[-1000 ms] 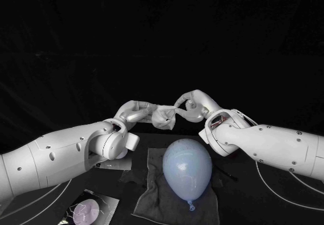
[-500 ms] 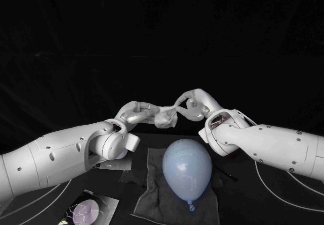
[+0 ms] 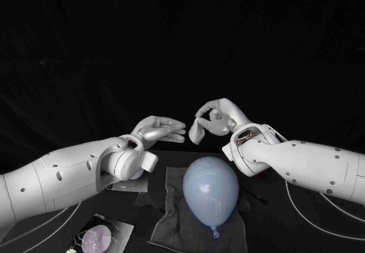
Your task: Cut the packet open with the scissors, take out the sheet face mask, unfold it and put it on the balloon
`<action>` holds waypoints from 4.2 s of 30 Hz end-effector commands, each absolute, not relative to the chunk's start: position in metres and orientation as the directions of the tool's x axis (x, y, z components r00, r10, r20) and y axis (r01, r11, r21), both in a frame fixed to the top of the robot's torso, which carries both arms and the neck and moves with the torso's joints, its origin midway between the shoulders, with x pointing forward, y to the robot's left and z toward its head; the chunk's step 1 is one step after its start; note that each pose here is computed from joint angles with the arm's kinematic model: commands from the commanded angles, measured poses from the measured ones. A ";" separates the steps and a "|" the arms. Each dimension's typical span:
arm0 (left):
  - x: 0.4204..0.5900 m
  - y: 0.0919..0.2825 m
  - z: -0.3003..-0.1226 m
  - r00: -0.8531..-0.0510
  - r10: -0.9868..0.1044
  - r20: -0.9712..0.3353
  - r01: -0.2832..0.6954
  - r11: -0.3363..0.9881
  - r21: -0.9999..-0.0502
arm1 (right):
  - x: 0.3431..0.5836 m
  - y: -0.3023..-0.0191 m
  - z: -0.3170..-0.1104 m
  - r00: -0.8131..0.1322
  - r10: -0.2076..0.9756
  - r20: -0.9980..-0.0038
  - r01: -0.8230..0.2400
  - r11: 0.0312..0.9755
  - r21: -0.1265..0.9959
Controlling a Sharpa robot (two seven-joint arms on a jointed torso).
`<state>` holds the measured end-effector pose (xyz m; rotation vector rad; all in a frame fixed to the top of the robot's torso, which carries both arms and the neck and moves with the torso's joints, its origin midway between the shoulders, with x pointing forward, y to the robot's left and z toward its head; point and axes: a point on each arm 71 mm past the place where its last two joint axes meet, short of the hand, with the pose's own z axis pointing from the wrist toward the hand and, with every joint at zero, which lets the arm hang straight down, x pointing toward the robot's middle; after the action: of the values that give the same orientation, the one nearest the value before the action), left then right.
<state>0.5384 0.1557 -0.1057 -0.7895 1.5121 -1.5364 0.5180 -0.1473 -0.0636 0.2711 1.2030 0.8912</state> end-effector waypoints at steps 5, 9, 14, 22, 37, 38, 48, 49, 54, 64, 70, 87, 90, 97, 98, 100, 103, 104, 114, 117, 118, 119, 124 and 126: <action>0.539 0.155 -0.107 -0.475 -0.877 -0.067 0.079 0.034 -0.996 | 0.515 -0.146 -0.060 0.096 0.740 -0.666 -0.484 0.619 0.618; 0.540 0.156 -0.108 -0.471 -0.879 -0.067 0.072 0.038 -0.997 | 0.515 -0.146 -0.059 0.095 0.741 -0.665 -0.485 0.617 0.619; 0.540 0.154 -0.107 -0.469 -0.878 -0.099 0.090 0.064 -0.994 | 0.516 -0.146 -0.060 0.092 0.740 -0.667 -0.483 0.618 0.620; 0.539 0.149 -0.108 -0.487 -0.859 -0.157 0.119 0.113 -0.986 | 0.514 -0.143 -0.060 0.084 0.740 -0.667 -0.489 0.614 0.620; 0.540 0.138 -0.110 -0.502 -0.844 -0.191 0.128 0.145 -0.981 | 0.508 -0.138 -0.059 0.068 0.744 -0.664 -0.508 0.599 0.619; 0.540 0.137 -0.110 -0.504 -0.842 -0.191 0.128 0.146 -0.981 | 0.508 -0.137 -0.059 0.067 0.744 -0.665 -0.510 0.598 0.618; 0.539 0.133 -0.111 -0.523 -0.831 -0.190 0.126 0.145 -0.981 | 0.506 -0.136 -0.058 0.065 0.743 -0.666 -0.517 0.596 0.615; 0.539 0.133 -0.111 -0.523 -0.831 -0.190 0.127 0.145 -0.981 | 0.506 -0.136 -0.058 0.065 0.743 -0.666 -0.517 0.596 0.614; 0.539 0.132 -0.110 -0.520 -0.836 -0.173 0.127 0.125 -0.984 | 0.508 -0.136 -0.059 0.060 0.740 -0.670 -0.509 0.600 0.617; 0.539 0.136 -0.109 -0.516 -0.851 -0.101 0.112 0.050 -0.992 | 0.512 -0.140 -0.061 0.067 0.727 -0.684 -0.490 0.621 0.612; 0.540 0.143 -0.109 -0.501 -0.862 -0.079 0.094 0.037 -0.995 | 0.513 -0.142 -0.061 0.074 0.724 -0.686 -0.485 0.627 0.609; 0.541 0.147 -0.110 -0.488 -0.871 -0.063 0.084 0.025 -0.996 | 0.515 -0.142 -0.063 0.069 0.712 -0.699 -0.477 0.639 0.604; 0.541 0.147 -0.110 -0.483 -0.874 -0.055 0.081 0.019 -0.997 | 0.516 -0.142 -0.063 0.066 0.709 -0.702 -0.474 0.641 0.603; 0.543 0.147 -0.109 -0.458 -0.888 -0.037 0.076 0.002 -0.997 | 0.516 -0.142 -0.065 0.053 0.699 -0.713 -0.467 0.649 0.600; 0.543 0.148 -0.109 -0.454 -0.890 -0.036 0.076 0.001 -0.997 | 0.516 -0.142 -0.066 0.053 0.697 -0.715 -0.466 0.650 0.600; 0.543 0.149 -0.109 -0.445 -0.895 -0.035 0.078 0.001 -0.997 | 0.517 -0.143 -0.066 0.052 0.694 -0.718 -0.463 0.654 0.598; 0.544 0.154 -0.108 -0.431 -0.901 -0.052 0.092 0.013 -0.996 | 0.518 -0.146 -0.068 0.051 0.687 -0.725 -0.457 0.662 0.595; 0.544 0.154 -0.108 -0.430 -0.901 -0.060 0.097 0.020 -0.995 | 0.518 -0.147 -0.068 0.050 0.685 -0.727 -0.455 0.664 0.594; 0.542 0.158 -0.101 -0.460 -0.861 -0.217 0.194 0.141 -0.971 | 0.521 -0.154 -0.075 0.030 0.659 -0.752 -0.422 0.690 0.588; 0.542 0.157 -0.095 -0.472 -0.845 -0.250 0.215 0.165 -0.963 | 0.522 -0.155 -0.078 0.025 0.649 -0.761 -0.414 0.699 0.583; 0.543 0.156 -0.094 -0.475 -0.842 -0.257 0.220 0.169 -0.961 | 0.522 -0.155 -0.079 0.024 0.646 -0.763 -0.412 0.702 0.582; 0.543 0.156 -0.092 -0.477 -0.839 -0.262 0.224 0.172 -0.959 | 0.522 -0.155 -0.079 0.023 0.644 -0.765 -0.411 0.703 0.580; 0.545 0.154 -0.085 -0.481 -0.831 -0.278 0.241 0.180 -0.954 | 0.523 -0.155 -0.081 0.014 0.635 -0.772 -0.408 0.709 0.575; 0.545 0.153 -0.083 -0.482 -0.830 -0.281 0.244 0.181 -0.953 | 0.523 -0.154 -0.081 0.009 0.632 -0.775 -0.409 0.710 0.574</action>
<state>0.5460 0.1558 -0.0852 -0.6325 1.5189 -1.4666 0.5220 -0.1540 -0.0792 0.2280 1.3053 0.8395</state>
